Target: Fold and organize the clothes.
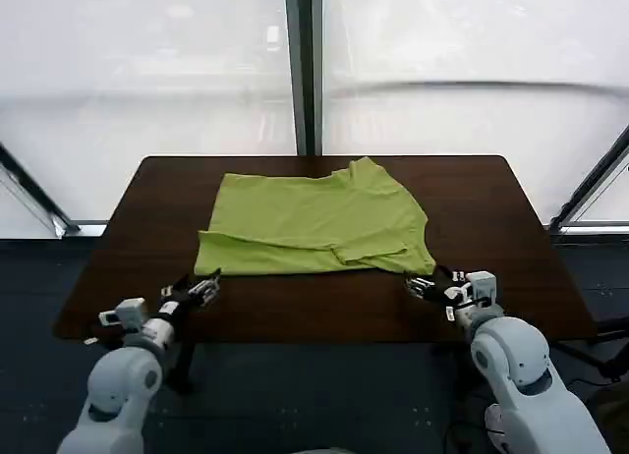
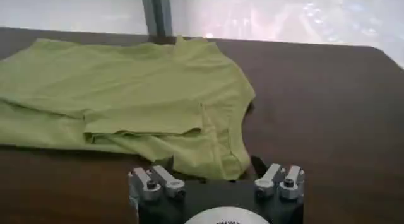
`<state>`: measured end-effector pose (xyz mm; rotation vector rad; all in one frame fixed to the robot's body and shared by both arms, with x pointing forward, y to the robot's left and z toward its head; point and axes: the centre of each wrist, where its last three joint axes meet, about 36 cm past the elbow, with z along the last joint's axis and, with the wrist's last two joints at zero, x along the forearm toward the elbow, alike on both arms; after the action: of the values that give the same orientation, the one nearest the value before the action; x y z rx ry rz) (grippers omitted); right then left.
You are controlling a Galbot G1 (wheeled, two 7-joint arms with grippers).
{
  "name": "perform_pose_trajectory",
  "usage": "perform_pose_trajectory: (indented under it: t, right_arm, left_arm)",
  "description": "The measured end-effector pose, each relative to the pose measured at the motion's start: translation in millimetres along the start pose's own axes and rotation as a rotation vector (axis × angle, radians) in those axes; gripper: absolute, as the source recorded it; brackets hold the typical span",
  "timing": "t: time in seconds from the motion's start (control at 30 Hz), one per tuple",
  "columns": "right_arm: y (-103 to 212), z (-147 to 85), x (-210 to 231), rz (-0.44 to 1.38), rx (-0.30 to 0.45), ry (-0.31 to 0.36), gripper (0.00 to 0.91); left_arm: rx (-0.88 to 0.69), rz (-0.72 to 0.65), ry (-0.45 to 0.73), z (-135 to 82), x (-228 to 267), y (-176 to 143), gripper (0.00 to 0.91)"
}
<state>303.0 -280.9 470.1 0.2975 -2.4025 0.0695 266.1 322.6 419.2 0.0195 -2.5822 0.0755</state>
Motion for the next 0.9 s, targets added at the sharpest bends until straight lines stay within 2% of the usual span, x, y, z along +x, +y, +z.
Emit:
perform_pose_trajectory:
  t: [0.03,0.07,0.23,0.33,0.57,0.7,0.9]
  right_arm:
    - [0,-1,2,0.003,0.004,-0.001,0.146]
    - [1,-2,4,0.003,0.01,-0.004,0.878]
    - [-1,-18,13,-0.029,-0.004,-0.052,0.878]
    - [-13,-39,8,-0.009,-0.01,-0.118,0.878]
    - [-44,-98,-55,0.036,-0.064,-0.228,0.878]
    - [-51,-131,-102,0.053,-0.094,-0.237,0.878]
    - [-39,-166,-161,0.067,-0.063,-0.208,0.878]
  left_arm:
    - [-0.003,-0.002,0.003,1,2,1,0.0]
    - [-0.005,-0.002,0.008,1,4,1,0.878]
    - [-0.01,-0.007,0.019,1,12,-2,0.878]
    - [-0.011,-0.017,0.03,1,18,-4,0.878]
    - [-0.04,-0.084,0.075,-11,26,-2,0.878]
    - [-0.026,-0.111,0.04,-25,25,4,0.878]
    - [0.108,-0.087,-0.012,-64,-6,7,0.878]
